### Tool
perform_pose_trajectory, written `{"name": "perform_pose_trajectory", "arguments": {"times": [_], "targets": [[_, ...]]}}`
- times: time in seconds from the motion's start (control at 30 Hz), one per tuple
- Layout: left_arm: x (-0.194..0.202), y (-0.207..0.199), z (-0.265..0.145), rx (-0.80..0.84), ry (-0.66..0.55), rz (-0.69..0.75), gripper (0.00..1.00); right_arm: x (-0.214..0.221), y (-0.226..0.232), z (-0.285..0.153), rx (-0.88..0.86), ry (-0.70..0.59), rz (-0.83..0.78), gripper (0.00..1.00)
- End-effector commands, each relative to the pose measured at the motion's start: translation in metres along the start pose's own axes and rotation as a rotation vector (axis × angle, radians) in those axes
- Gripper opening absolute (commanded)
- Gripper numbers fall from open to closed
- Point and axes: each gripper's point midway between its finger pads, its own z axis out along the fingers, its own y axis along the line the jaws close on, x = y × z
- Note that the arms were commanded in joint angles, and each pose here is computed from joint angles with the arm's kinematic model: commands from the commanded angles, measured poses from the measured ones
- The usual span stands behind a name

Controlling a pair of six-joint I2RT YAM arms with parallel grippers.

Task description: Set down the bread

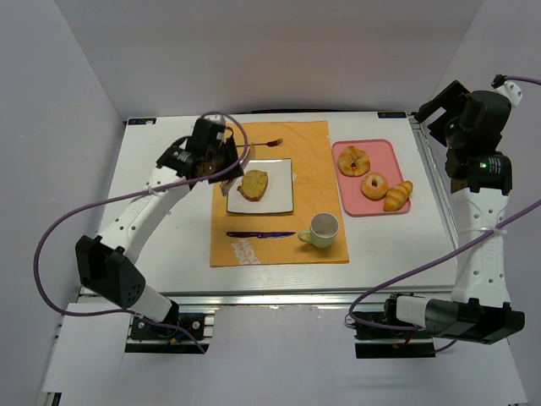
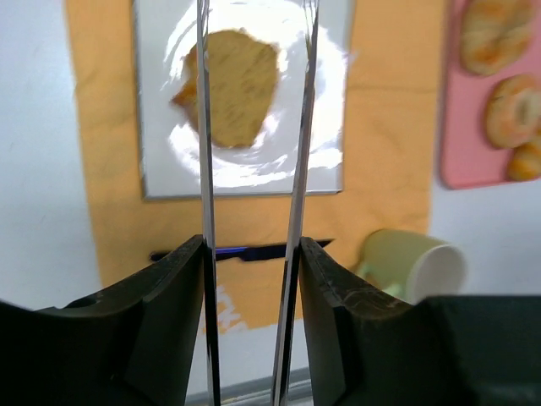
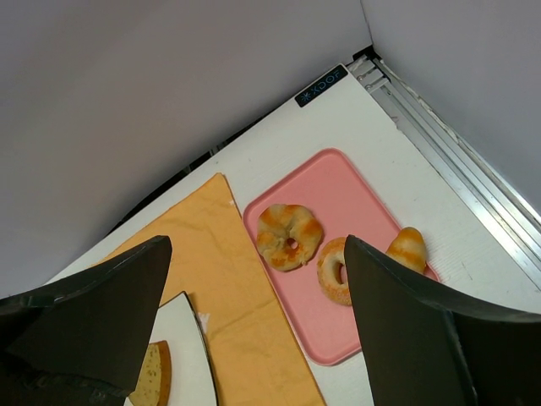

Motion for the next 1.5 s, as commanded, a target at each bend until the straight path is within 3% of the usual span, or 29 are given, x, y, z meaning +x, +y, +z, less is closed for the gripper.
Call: {"name": "perform_pose_trajectory", "arguments": {"times": [0.0, 0.07, 0.1, 0.2, 0.23, 0.43, 0.77, 1.47], "targets": [[-0.040, -0.064, -0.004, 0.205, -0.053, 0.060, 0.56, -0.018, 0.005, 0.001, 0.006, -0.062, 0.027, 0.89], [-0.062, -0.108, -0.013, 0.309, -0.073, 0.135, 0.56, -0.024, -0.005, 0.004, 0.076, -0.082, 0.039, 0.89], [-0.045, -0.128, 0.018, 0.309, -0.001, 0.187, 0.56, -0.027, -0.008, 0.005, 0.095, -0.094, 0.047, 0.89], [-0.056, -0.186, 0.018, 0.404, 0.000, 0.291, 0.56, -0.037, -0.015, 0.009, 0.143, -0.130, 0.068, 0.89], [-0.034, -0.198, 0.052, 0.431, 0.091, 0.298, 0.56, -0.040, -0.020, 0.012, 0.164, -0.138, 0.073, 0.89], [-0.001, -0.246, 0.088, 0.609, 0.155, 0.221, 0.56, -0.074, -0.045, 0.009, 0.235, -0.221, 0.105, 0.89], [0.050, -0.284, 0.109, 0.682, 0.243, 0.232, 0.59, -0.071, -0.067, 0.001, 0.266, -0.223, 0.101, 0.89], [0.102, -0.286, 0.135, 0.643, 0.335, 0.266, 0.57, -0.057, -0.075, -0.008, 0.270, -0.207, 0.087, 0.89]]}}
